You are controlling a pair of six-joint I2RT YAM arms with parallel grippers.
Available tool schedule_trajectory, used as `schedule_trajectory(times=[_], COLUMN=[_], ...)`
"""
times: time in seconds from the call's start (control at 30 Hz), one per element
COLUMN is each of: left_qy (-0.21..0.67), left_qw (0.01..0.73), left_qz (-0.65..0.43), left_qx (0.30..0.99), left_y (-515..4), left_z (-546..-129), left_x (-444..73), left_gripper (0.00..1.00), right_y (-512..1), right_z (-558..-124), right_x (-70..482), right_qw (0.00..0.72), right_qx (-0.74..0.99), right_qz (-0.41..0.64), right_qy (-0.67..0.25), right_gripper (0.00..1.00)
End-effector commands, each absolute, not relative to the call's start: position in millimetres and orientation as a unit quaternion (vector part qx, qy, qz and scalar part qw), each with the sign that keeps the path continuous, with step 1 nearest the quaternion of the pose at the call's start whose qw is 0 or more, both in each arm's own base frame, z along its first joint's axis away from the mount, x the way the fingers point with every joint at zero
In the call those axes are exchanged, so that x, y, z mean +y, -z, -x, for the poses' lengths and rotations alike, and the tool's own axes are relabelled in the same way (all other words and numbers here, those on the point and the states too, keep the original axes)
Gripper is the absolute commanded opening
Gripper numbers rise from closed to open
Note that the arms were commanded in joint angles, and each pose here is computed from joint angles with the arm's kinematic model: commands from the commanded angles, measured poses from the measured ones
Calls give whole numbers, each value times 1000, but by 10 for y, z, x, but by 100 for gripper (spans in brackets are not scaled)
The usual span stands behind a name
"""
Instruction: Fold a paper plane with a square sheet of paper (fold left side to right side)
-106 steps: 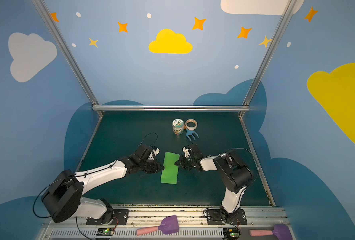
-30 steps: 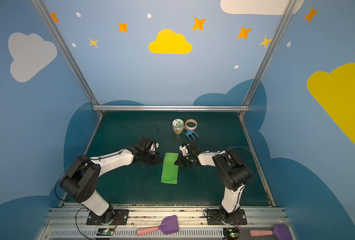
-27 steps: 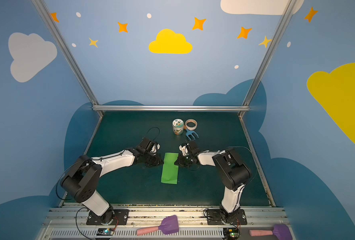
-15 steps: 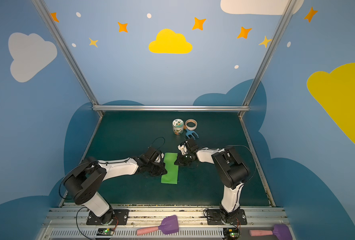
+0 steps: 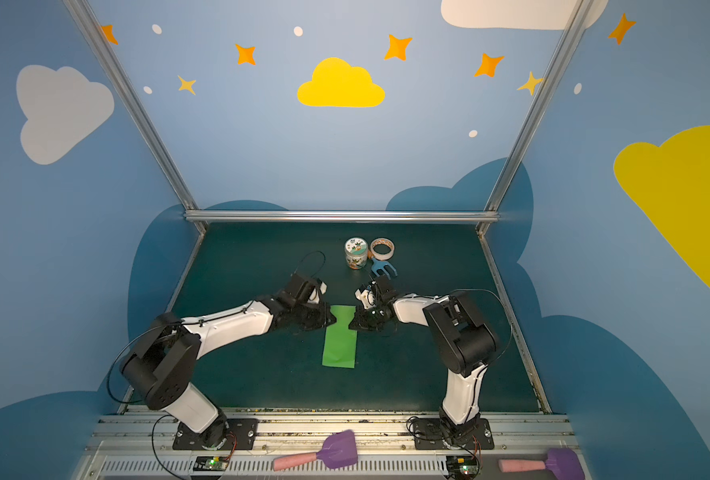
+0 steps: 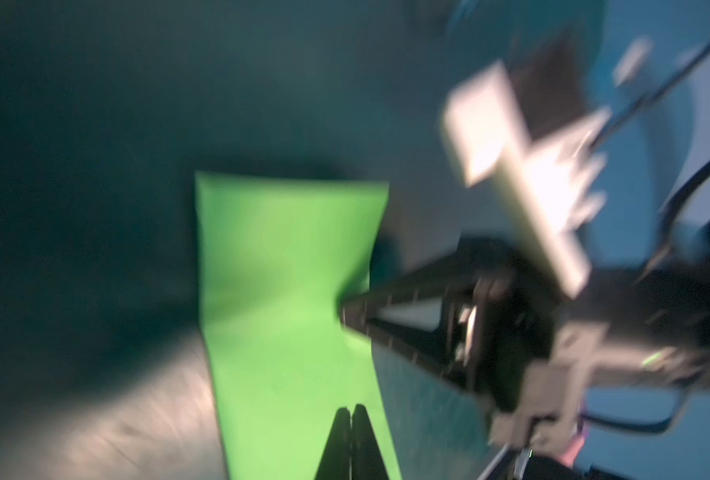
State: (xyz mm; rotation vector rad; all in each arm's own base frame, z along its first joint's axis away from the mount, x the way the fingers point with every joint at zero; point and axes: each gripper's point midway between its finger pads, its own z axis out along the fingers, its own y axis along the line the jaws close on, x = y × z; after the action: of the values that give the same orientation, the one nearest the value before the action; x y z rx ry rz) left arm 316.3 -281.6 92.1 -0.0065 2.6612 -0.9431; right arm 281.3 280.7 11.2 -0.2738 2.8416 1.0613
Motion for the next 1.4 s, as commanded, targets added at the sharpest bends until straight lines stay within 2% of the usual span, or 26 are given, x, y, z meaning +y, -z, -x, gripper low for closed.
schedule_trajectory(times=[0.0, 0.37, 0.87, 1.03, 1.37], left_qy=[302, 308, 259, 253, 252], left_qw=[121, 80, 54, 49, 46], left_qz=[-26, -59, -52, -46, -45], left_qx=[945, 946, 963, 965, 966], left_y=[-740, -557, -138, -66, -27], left_z=[-3217, -3326, -3378, -3337, -3282], left_x=[-2670, -2759, -2646, -2618, -2603], left_gripper=[4, 4, 3, 4, 4], right_y=[577, 583, 532, 282, -665], right_z=[-2497, -2493, -2513, -2624, -2857], right_x=[2135, 2141, 2181, 2348, 2825], right_qw=[-24, -22, -21, -8, 67], right_qx=[979, 979, 976, 967, 930], right_qz=[33, 31, 32, 35, 40], right_qy=[-199, -201, -212, -251, -360], right_gripper=[0, 0, 0, 0, 0])
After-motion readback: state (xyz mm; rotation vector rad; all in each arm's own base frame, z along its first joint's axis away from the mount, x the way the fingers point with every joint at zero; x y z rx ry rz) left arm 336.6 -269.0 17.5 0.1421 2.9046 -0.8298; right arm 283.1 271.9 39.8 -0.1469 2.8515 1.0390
